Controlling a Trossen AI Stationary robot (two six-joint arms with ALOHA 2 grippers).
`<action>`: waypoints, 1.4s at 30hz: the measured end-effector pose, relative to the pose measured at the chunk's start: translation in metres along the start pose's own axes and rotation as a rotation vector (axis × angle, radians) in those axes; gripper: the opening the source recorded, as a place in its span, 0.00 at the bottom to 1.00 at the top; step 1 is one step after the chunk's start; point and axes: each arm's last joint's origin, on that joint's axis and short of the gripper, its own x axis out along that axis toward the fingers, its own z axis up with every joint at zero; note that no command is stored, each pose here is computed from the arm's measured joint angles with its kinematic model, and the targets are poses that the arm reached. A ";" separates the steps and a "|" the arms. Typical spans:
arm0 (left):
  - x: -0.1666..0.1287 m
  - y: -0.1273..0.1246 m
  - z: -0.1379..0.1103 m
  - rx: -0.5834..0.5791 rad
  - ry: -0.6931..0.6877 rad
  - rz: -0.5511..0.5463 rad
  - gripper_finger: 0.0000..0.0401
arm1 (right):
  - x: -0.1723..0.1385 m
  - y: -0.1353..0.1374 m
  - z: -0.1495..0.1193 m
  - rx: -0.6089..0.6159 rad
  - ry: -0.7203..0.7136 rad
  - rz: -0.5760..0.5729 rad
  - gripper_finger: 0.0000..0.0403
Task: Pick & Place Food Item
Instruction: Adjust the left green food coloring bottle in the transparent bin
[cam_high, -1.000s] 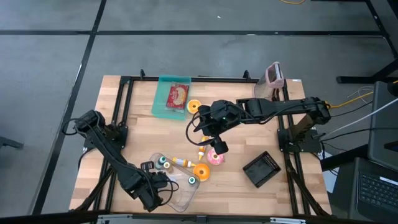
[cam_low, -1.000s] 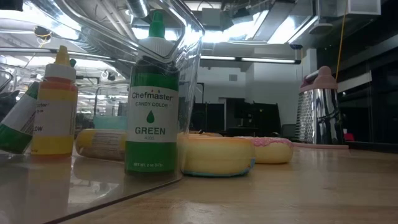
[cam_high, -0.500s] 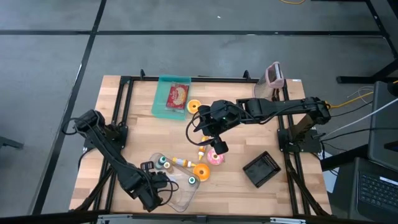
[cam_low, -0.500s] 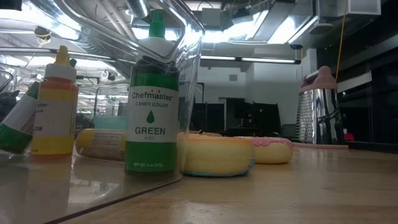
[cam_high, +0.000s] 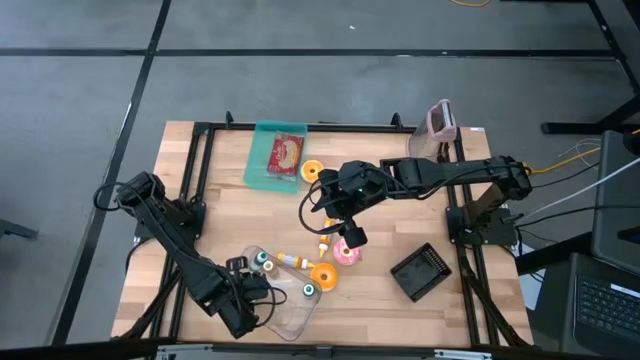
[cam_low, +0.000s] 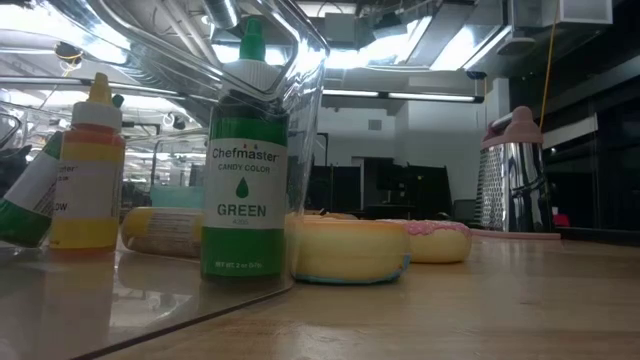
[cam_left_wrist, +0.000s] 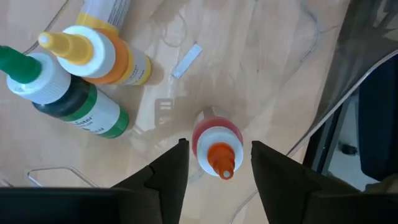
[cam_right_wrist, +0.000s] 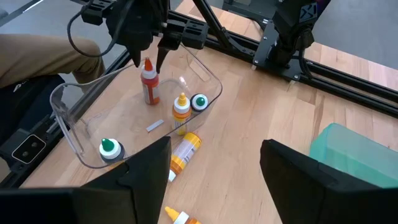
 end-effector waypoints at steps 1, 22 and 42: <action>0.000 0.000 0.000 0.000 -0.001 0.001 0.42 | 0.000 0.000 0.000 0.000 0.000 0.000 0.61; -0.047 0.040 0.029 0.113 -0.204 0.467 0.18 | 0.000 0.000 0.000 -0.002 -0.004 -0.001 0.61; -0.029 0.068 0.072 0.243 -0.034 0.237 0.01 | 0.000 0.000 0.001 -0.016 -0.006 -0.001 0.61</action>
